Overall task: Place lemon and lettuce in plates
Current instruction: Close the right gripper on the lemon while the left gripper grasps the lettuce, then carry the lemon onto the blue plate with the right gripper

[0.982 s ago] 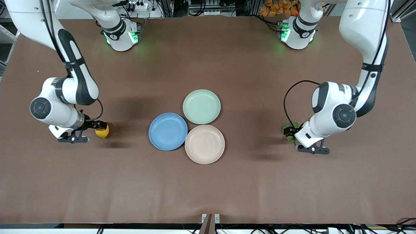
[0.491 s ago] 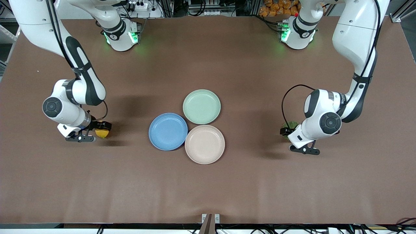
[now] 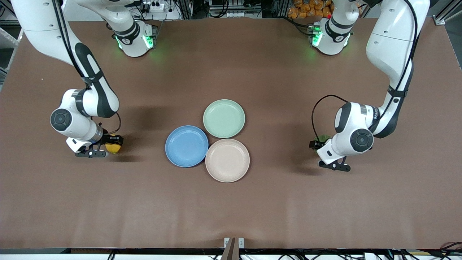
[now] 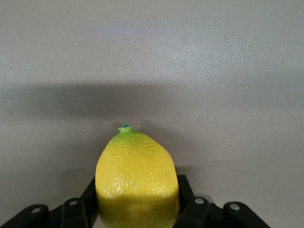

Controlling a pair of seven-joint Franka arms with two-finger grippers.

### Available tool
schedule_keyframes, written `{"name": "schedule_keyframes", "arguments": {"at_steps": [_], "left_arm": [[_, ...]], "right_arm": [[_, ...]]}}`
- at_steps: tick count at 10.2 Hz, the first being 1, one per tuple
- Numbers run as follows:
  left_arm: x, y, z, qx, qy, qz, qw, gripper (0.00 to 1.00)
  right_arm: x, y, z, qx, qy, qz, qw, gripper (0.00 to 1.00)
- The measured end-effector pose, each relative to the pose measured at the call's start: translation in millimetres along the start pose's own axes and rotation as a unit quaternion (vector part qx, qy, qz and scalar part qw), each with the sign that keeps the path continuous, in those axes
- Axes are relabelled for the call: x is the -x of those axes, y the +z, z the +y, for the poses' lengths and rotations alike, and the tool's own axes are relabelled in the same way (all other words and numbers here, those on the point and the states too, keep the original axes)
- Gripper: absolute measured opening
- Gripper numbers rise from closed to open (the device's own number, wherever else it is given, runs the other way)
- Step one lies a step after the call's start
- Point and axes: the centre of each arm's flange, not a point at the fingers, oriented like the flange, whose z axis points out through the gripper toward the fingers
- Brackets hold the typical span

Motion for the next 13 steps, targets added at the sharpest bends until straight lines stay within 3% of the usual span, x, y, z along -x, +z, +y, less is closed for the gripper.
{"name": "schedule_keyframes", "arguments": {"at_steps": [4, 6, 8, 11, 12, 13], "left_arm": [[2.2, 12.1, -3.4, 0.001, 0.000, -0.010, 1.000, 0.99], [2.5, 16.8, -3.4, 0.001, 0.000, -0.014, 1.000, 0.92], [1.8, 11.4, -4.1, -0.001, 0.001, -0.011, 1.000, 0.61], [1.4, 5.9, -12.9, -0.006, -0.003, -0.007, 1.000, 0.19], [1.1, 5.4, -12.4, -0.006, -0.003, -0.006, 1.000, 0.08], [0.3, 4.3, -9.4, -0.005, 0.000, -0.004, 1.000, 0.04]], "right_arm": [[-14.1, -21.9, -3.5, -0.016, 0.014, -0.021, 1.000, 0.67], [-27.4, -51.3, -18.1, -0.021, 0.004, -0.018, 1.000, 0.67], [-32.9, -76.7, -50.6, -0.033, -0.013, -0.010, 0.999, 0.67], [-32.1, -92.8, -117.1, -0.086, -0.011, -0.003, 0.996, 0.67], [-29.6, -96.0, -140.0, -0.095, -0.004, -0.003, 0.995, 0.67], [-26.8, -98.7, -161.6, -0.097, 0.006, -0.004, 0.995, 0.67]]}}
